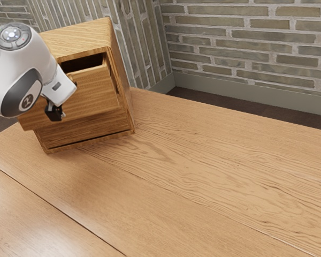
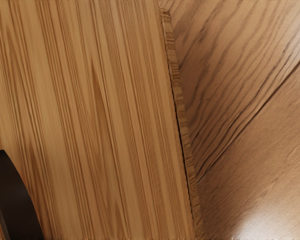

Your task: Pull the drawer handle with one arm to open the drawer

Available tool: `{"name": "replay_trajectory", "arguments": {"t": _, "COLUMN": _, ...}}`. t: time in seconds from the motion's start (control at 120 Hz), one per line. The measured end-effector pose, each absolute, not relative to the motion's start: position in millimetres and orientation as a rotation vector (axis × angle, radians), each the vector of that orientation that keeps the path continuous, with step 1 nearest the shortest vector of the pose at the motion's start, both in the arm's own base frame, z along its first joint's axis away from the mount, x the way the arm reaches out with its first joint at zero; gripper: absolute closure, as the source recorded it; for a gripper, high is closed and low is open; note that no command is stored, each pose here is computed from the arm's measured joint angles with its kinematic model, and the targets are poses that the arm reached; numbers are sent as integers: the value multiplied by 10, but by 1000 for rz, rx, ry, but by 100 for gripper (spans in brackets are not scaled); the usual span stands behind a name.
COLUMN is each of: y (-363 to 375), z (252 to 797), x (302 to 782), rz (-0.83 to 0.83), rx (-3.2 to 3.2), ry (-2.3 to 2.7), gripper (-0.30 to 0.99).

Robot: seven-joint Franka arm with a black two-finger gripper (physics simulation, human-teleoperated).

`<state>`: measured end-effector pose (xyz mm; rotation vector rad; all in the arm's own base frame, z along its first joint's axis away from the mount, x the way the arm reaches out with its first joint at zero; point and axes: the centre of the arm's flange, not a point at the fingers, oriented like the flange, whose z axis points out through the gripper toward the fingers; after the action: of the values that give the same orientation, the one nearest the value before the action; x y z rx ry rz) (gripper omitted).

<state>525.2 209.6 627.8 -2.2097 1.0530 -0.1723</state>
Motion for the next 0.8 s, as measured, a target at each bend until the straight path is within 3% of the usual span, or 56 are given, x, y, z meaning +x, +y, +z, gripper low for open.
{"name": "replay_trajectory", "arguments": {"t": 0.183, "y": 1933, "z": 6246, "x": 5184, "rz": -166, "rx": -2205, "ry": 1068, "gripper": -2}}
{"name": "replay_trajectory", "arguments": {"t": 0.483, "y": 1775, "z": 6251, "x": 5072, "rz": -163, "rx": -2201, "ry": 1069, "gripper": 0}}
{"name": "replay_trajectory", "arguments": {"t": 0.625, "y": 1687, "z": 6227, "x": 5005, "rz": -161, "rx": -2203, "ry": 1071, "gripper": -8}}
{"name": "replay_trajectory", "arguments": {"t": 0.733, "y": 1589, "z": 6237, "x": 4940, "rz": -165, "rx": -2202, "ry": 1072, "gripper": -1}}
{"name": "replay_trajectory", "arguments": {"t": 0.8, "y": 1553, "z": 6215, "x": 4900, "rz": -171, "rx": -2216, "ry": 1068, "gripper": -13}}
